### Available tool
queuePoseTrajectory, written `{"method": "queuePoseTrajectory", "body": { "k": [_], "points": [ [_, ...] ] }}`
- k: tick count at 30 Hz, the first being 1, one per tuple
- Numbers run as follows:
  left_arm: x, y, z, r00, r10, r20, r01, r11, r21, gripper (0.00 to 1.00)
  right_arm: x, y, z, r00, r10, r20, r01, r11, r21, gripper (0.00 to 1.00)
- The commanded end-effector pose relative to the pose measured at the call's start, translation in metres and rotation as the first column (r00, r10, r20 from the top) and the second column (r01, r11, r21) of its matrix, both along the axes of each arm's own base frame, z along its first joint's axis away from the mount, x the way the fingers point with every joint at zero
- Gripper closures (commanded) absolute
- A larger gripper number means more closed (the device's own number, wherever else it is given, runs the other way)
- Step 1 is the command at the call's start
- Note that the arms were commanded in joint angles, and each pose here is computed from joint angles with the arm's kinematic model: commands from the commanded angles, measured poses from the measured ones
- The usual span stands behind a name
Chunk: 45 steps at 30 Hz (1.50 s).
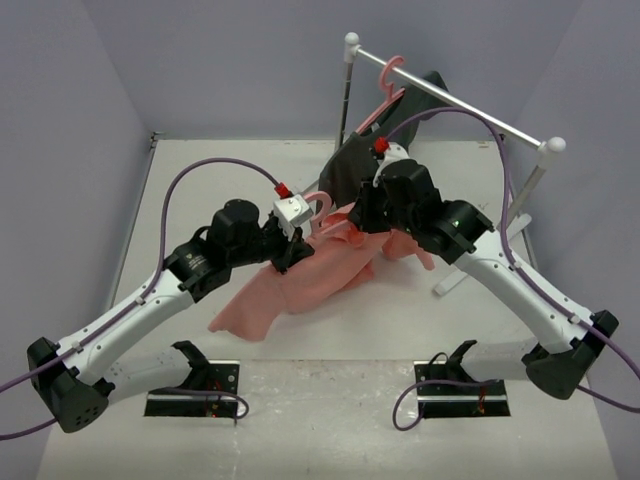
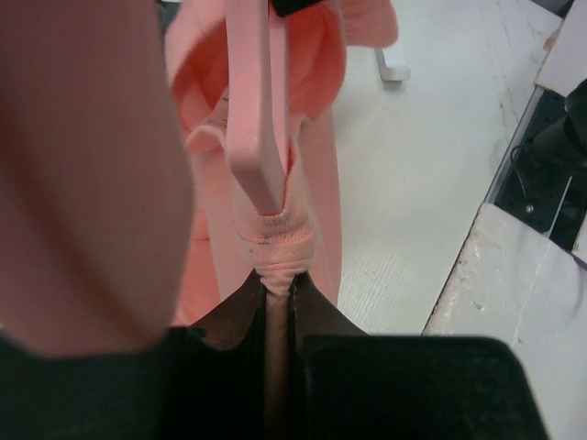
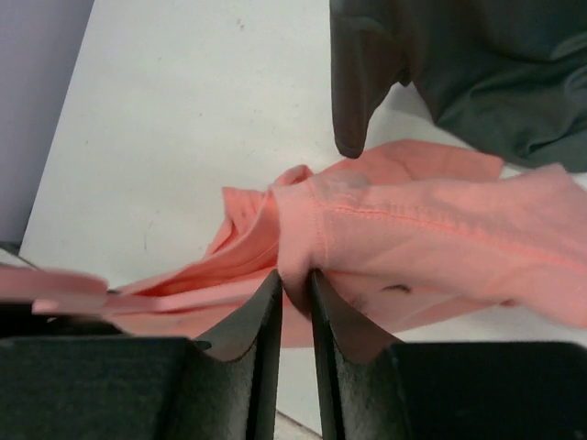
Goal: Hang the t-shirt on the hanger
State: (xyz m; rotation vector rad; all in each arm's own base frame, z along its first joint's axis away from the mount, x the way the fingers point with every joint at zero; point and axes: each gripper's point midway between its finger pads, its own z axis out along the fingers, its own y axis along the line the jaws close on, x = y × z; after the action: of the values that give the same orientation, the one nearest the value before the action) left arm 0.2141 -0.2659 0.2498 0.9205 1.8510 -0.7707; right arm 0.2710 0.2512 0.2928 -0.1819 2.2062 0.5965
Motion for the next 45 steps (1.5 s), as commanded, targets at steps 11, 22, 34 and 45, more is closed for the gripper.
{"method": "queuePoseTrajectory", "body": {
  "k": [11, 22, 34, 45],
  "points": [
    [-0.011, -0.024, 0.036, 0.946, -0.312, 0.092, 0.325, 0.915, -0.239, 1.0, -0.057, -0.026, 0.069, 0.879, 0.386, 0.281, -0.418, 0.906, 0.062, 0.29],
    [-0.039, -0.029, 0.043, 0.877, -0.472, 0.088, 0.478, 0.839, -0.26, 1.0, -0.07, 0.027, 0.085, 0.564, 0.703, 0.433, -0.78, 0.625, 0.001, 0.28],
    [-0.044, -0.028, 0.036, 0.864, -0.501, 0.059, 0.498, 0.828, -0.259, 1.0, -0.087, 0.058, 0.102, 0.403, 0.778, 0.483, -0.914, 0.37, 0.166, 0.44],
    [0.001, -0.005, 0.078, 0.98, -0.132, 0.151, 0.167, 0.953, -0.252, 0.01, -0.069, 0.043, 0.115, 0.533, 0.66, 0.53, -0.812, 0.575, 0.101, 1.0]
  ]
}}
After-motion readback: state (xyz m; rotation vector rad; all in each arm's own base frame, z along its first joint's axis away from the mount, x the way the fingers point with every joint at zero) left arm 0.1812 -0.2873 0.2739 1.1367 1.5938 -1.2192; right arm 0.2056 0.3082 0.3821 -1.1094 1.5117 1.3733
